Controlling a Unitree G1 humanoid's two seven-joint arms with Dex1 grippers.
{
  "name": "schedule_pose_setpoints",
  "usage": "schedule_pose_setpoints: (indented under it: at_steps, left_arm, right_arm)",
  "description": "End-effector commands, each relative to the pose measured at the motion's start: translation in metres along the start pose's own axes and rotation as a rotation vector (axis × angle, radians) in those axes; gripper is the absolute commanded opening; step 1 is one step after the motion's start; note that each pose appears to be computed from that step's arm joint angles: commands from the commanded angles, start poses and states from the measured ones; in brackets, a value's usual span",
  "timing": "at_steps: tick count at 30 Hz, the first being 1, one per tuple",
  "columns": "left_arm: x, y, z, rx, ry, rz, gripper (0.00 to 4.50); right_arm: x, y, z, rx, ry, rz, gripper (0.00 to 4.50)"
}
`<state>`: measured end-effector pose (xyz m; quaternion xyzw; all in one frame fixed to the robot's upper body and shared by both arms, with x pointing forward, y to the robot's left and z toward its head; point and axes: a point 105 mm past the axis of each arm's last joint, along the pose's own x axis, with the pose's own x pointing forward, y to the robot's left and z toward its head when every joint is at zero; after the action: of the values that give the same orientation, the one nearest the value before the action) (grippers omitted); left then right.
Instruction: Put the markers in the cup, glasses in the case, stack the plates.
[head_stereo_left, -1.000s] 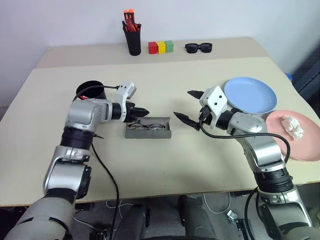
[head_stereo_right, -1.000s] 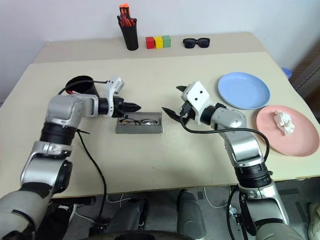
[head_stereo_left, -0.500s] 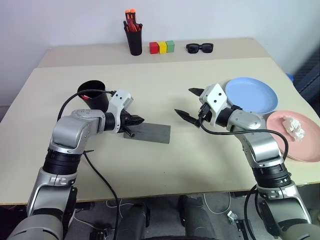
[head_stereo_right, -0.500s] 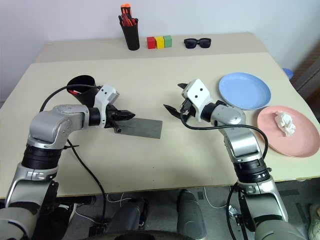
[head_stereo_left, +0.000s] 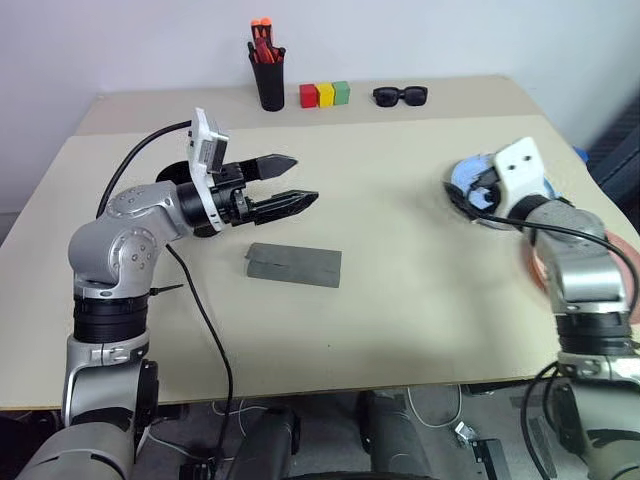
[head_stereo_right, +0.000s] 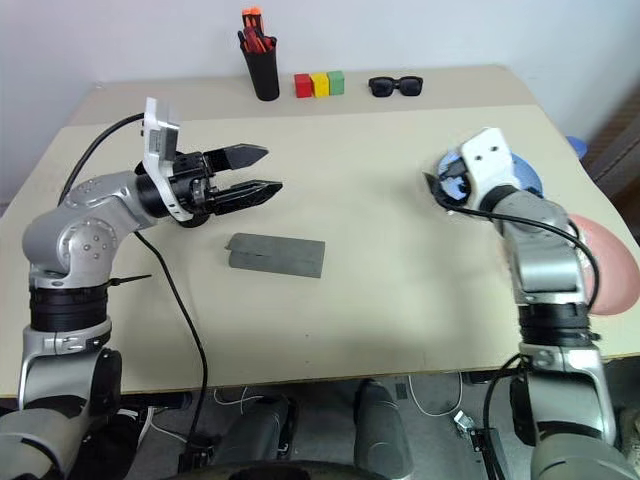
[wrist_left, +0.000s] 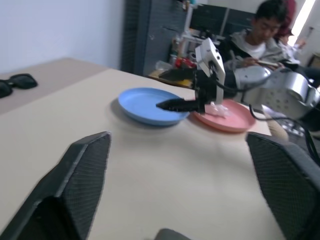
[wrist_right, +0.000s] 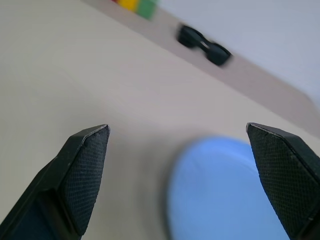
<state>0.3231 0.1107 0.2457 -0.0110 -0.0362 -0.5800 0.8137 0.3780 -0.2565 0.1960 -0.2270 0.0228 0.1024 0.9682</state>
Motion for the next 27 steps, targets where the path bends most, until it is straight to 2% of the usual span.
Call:
schedule_pose_setpoints:
  at_steps: [1, 11, 19, 22, 27]
  left_arm:
    - [0.000, 0.000, 0.004, 0.016, -0.019, -0.029, 4.47]
    - [0.005, 0.006, -0.009, 0.013, -0.027, -0.064, 4.47]
    - [0.018, 0.006, -0.007, 0.018, -0.060, -0.118, 4.47]
    - [0.015, 0.003, -0.009, 0.031, -0.075, -0.153, 4.47]
    - [0.015, 0.002, -0.012, 0.031, -0.079, -0.192, 4.47]
  right_arm:
    - [-0.021, -0.001, 0.008, 0.030, -0.015, 0.020, 4.50]
    - [-0.066, -0.009, -0.015, 0.024, 0.124, -0.028, 4.50]
    - [-0.084, -0.011, -0.027, 0.041, 0.195, -0.087, 4.50]
    - [-0.095, -0.025, -0.041, 0.083, 0.267, -0.198, 4.50]
    - [-0.115, -0.067, -0.046, 0.129, 0.290, -0.431, 4.50]
